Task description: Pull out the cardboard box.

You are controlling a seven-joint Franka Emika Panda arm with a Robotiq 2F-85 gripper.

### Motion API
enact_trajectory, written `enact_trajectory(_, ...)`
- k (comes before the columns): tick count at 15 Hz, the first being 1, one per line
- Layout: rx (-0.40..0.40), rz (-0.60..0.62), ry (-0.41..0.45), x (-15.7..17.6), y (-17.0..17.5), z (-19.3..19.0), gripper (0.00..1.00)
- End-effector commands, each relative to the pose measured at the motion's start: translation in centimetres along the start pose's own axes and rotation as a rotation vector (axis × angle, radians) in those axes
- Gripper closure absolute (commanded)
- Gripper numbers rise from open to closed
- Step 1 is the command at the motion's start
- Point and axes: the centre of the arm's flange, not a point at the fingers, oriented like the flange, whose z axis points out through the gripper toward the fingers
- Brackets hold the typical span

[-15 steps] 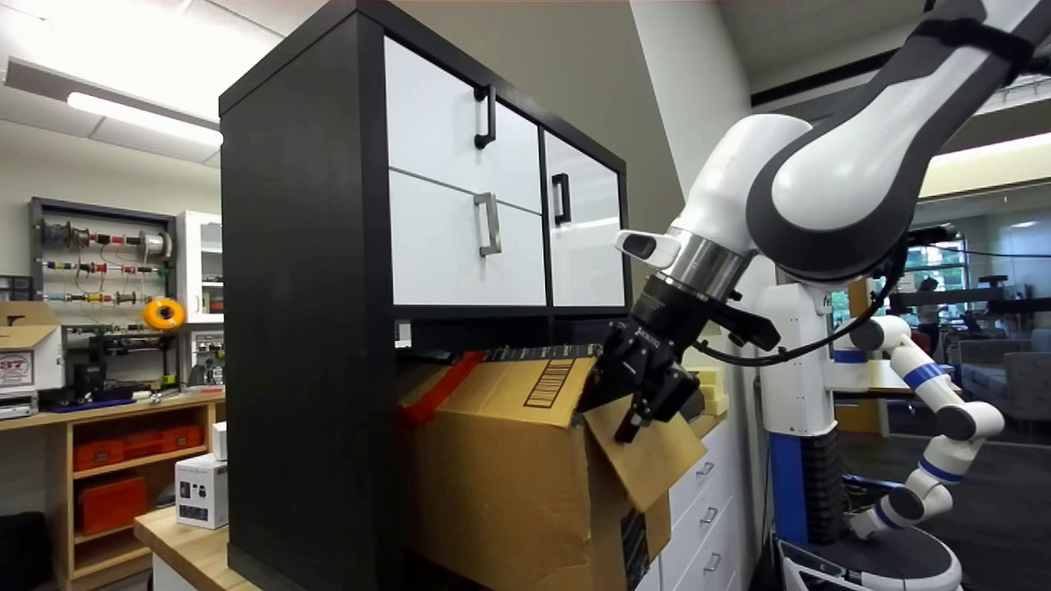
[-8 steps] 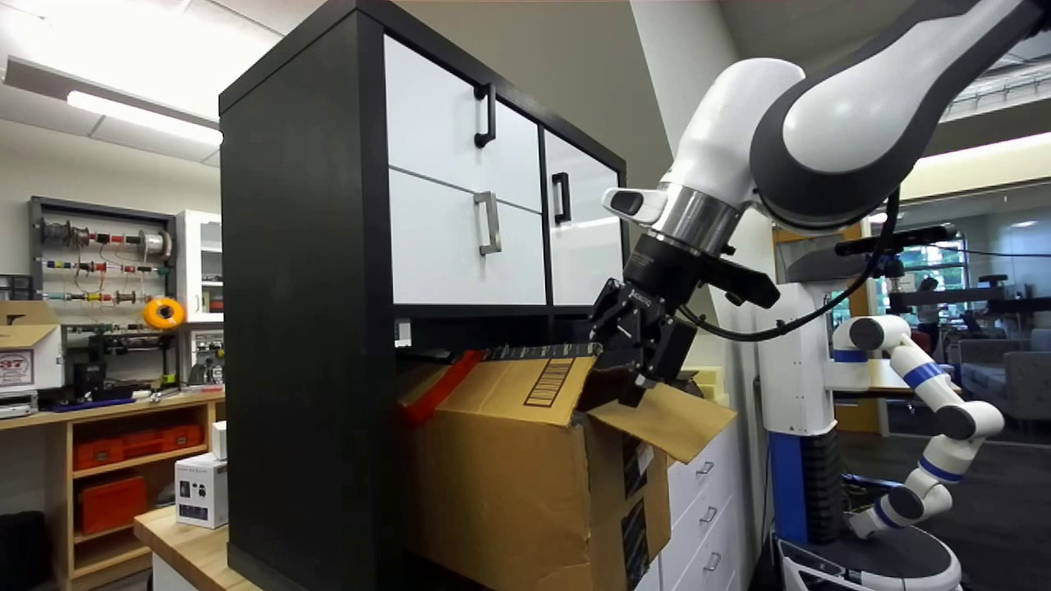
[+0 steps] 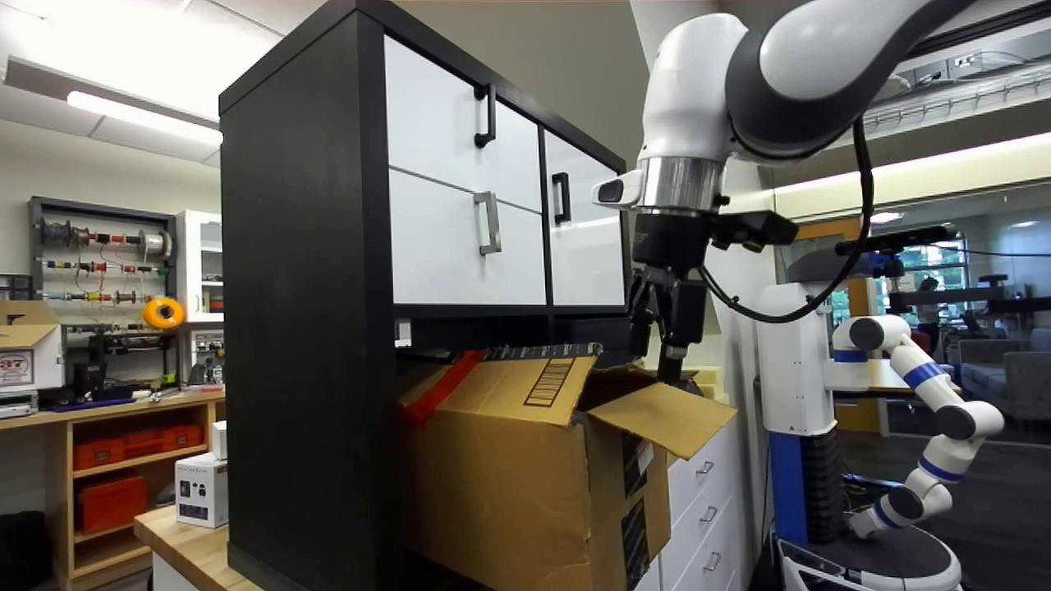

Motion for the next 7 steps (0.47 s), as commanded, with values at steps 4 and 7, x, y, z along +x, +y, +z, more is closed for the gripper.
enact_trajectory(4,0.059,0.188,-0.102,0.16,1.45,-2.75,0.0)
enact_trajectory(7,0.043,0.154,-0.088,-0.33,1.37,-2.18,0.0)
